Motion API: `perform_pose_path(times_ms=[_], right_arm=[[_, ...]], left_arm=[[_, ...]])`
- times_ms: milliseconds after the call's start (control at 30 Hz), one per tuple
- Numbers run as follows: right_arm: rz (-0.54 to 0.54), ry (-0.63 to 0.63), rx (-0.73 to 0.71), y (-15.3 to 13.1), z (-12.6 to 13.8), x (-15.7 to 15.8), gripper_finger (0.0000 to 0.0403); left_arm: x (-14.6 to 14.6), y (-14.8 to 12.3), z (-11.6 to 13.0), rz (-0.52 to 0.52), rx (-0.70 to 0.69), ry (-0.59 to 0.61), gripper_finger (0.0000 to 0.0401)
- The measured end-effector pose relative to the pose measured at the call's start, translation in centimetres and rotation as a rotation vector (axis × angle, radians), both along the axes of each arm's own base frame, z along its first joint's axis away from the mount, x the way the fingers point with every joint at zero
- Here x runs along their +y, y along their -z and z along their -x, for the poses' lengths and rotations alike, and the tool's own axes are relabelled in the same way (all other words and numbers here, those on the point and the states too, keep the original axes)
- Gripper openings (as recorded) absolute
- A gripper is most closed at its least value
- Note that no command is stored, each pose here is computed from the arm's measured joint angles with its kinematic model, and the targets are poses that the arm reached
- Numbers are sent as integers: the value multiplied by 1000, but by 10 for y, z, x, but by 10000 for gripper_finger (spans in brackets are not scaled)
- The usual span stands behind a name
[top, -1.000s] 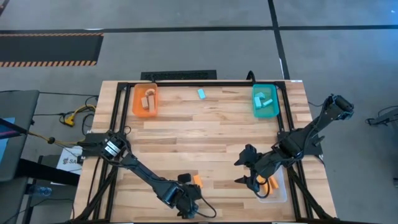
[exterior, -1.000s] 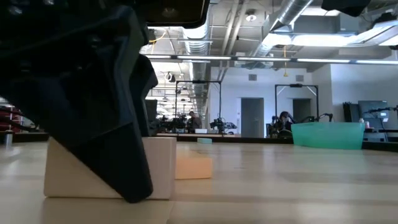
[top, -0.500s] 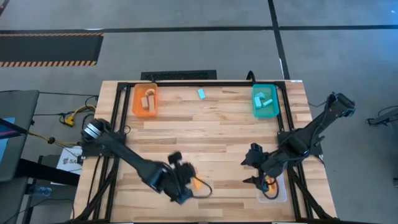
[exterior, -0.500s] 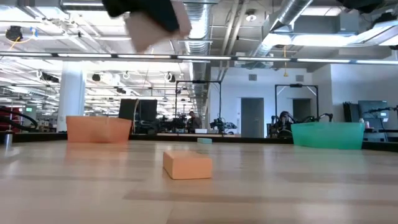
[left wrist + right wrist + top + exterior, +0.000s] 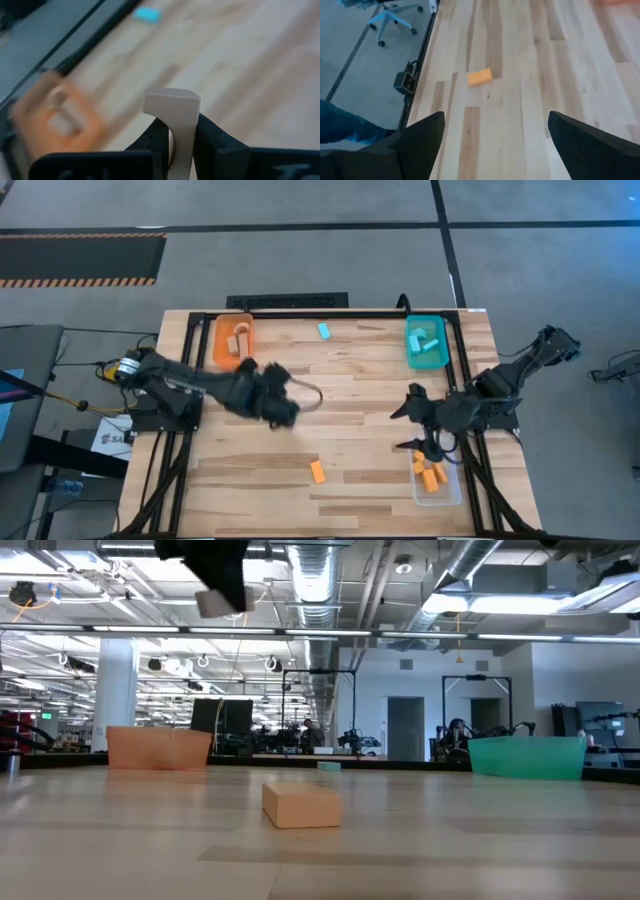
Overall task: Sort & place blocks by color
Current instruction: Put the brown block into the orange bin
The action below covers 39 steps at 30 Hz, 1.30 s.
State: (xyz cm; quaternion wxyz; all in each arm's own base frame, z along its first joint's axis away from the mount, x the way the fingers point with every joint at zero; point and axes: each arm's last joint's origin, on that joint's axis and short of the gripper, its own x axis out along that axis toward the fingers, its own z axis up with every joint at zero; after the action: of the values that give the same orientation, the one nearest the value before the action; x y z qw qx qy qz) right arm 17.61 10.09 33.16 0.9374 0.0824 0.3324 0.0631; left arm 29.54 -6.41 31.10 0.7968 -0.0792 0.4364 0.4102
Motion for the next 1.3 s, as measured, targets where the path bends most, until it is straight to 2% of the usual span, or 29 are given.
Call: perform_pose_path(times_ms=[100, 200, 333, 467, 600, 700, 767, 867, 933, 1033, 1167, 1300], right_arm=[[-7, 41, -7, -1, -2, -8, 378], [-31, 91, 5, 0, -6, -12, 378], [-39, 117, 32, 5, -13, -11, 378], [-44, 125, 27, 12, -29, -4, 378], [-133, 166, -60, 13, -53, 2, 378], [-187, 206, -96, 17, -68, 2, 378], [-254, 275, -100, 20, -78, -1, 378], [-433, 412, -93, 23, -90, -9, 378], [-525, 441, -67, 26, -96, -12, 378], [-551, 414, -35, 30, -99, -9, 378], [-527, 393, -23, 33, -99, -6, 378], [-513, 391, -36, 31, -99, -9, 378]], left_arm=[[32, 4, 10, 14, 59, -78, 29], [67, 13, 31, 32, 79, -146, 30], [113, 31, 67, 83, -44, -258, 30], [154, 52, 105, 109, -166, -423, 30], [189, 67, 130, 84, -225, -522, 30], [214, 74, 144, 107, -243, -555, 30], [229, 78, 150, 120, -237, -557, 30], [249, 87, 162, 127, -194, -593, 30], [260, 93, 170, 138, -170, -631, 30], [272, 102, 172, 151, -155, -644, 31], [279, 108, 166, 167, -155, -628, 33], [284, 114, 165, 144, -116, -677, 59]])
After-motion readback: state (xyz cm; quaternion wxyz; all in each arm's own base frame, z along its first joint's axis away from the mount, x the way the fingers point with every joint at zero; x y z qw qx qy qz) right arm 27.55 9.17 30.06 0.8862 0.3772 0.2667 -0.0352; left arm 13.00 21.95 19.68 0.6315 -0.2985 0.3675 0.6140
